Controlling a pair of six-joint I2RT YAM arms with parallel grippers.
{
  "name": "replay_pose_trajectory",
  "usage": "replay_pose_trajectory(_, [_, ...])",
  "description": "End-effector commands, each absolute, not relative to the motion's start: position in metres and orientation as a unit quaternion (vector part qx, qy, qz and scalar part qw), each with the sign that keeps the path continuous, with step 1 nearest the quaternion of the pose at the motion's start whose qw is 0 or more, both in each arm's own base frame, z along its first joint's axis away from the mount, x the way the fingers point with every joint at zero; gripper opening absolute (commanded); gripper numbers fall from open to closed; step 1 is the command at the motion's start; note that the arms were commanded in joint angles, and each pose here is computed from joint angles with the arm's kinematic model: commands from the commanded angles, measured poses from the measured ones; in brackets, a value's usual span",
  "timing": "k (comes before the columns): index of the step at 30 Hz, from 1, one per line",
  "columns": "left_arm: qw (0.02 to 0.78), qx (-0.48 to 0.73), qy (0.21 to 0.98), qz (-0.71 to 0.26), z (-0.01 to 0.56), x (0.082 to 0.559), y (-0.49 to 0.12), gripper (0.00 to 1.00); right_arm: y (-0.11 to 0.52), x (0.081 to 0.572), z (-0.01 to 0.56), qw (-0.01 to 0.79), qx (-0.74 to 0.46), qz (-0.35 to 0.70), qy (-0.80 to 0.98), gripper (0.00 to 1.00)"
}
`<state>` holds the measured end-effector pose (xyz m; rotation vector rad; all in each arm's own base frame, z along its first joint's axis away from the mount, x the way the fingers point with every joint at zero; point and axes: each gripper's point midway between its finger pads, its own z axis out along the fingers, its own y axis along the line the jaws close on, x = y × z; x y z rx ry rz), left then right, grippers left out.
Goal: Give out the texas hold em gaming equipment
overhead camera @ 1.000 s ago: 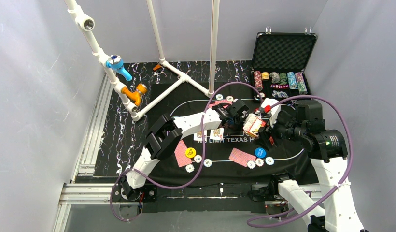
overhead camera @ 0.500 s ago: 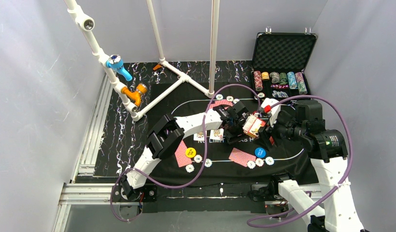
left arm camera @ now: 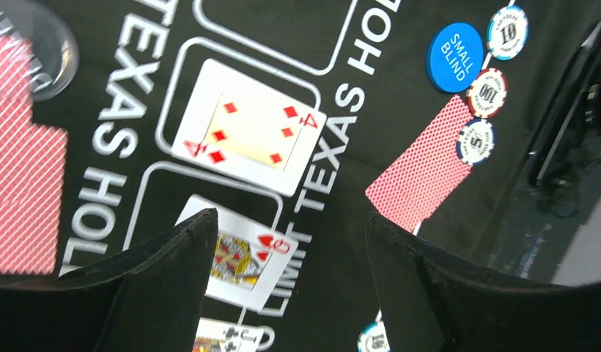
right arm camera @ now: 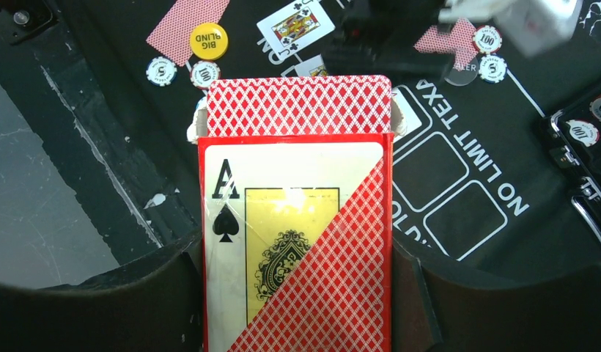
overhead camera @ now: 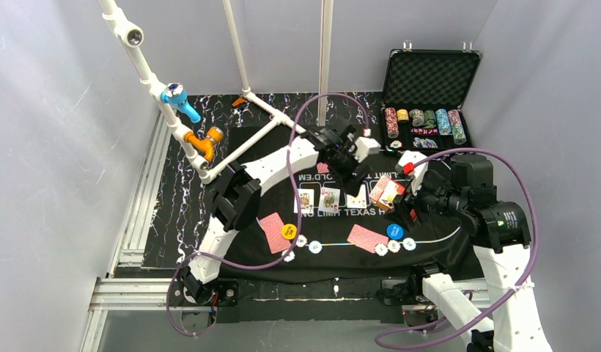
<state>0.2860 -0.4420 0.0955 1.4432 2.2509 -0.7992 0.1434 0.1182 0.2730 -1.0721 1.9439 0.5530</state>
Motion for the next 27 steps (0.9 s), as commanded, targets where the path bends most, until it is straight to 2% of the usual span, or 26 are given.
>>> replay_pose_trajectory(1, [0.177,0.466,0.785,-0.367,0.182,0.272,-0.423,0.73,0.124,0.147,0.287,0.443,-0.432,0.226,0.752,0.01])
replay_pose_trajectory(9, [0.202,0.407,0.754,-0.475,0.285,0.256,-0.385,0.83,0.121,0.158,0.281,0.445,-0.421,0.212,0.761,0.01])
replay_pose_trajectory(14, [0.165,0.360,0.734,-0.551,0.331,0.233,-0.395,0.92,0.123,0.168,0.276,0.447,-0.425,0.211,0.758,0.01])
replay_pose_trajectory(22, [0.081,0.340,0.730,-0.588,0.326,0.195,-0.428,0.95,0.130,0.175,0.280,0.451,-0.442,0.221,0.743,0.01])
replay_pose_trajectory(27, [0.052,0.339,0.728,-0.594,0.315,0.186,-0.446,0.88,0.132,0.174,0.285,0.456,-0.449,0.223,0.735,0.01])
